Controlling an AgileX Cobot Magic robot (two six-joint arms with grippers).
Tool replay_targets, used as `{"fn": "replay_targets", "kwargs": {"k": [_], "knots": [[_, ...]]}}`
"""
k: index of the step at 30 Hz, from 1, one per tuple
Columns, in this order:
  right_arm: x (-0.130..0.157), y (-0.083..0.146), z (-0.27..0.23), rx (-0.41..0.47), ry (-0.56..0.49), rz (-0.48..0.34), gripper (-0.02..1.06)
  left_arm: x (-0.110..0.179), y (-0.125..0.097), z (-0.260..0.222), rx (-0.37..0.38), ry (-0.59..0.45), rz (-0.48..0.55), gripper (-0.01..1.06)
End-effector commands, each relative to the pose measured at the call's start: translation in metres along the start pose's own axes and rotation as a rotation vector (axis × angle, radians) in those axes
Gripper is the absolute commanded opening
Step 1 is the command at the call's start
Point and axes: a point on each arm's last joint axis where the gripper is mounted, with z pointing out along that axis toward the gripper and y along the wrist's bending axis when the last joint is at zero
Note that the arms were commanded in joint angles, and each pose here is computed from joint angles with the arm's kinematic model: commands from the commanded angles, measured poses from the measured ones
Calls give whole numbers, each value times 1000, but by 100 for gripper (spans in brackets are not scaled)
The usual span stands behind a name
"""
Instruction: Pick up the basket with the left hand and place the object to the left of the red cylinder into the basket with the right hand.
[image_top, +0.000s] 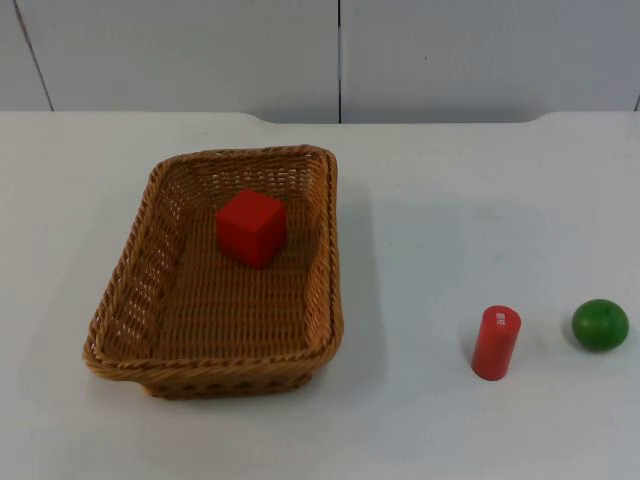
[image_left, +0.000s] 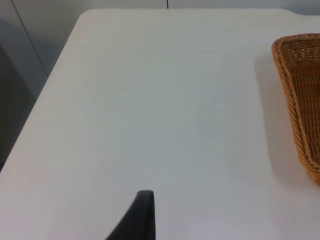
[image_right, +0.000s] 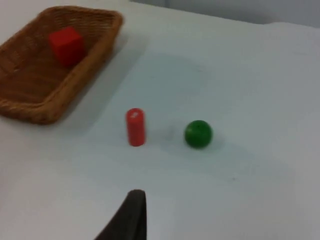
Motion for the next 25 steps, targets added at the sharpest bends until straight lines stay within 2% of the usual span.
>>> {"fn": "replay_targets", "kwargs": {"k": [1,7,20,25], "knots": [[-1,0,-1,52,-17,14,105,1,0,0,3,-3,-13,105],[-1,1,-1,141,-16,60,105,1,0,0,3,-3,-13,105],[-1,1,-1,147,-15,61,105,1,0,0,3,-3,-13,105],[-1,2,-1,193,-14,85,105,1,0,0,3,-3,-13,105]]}}
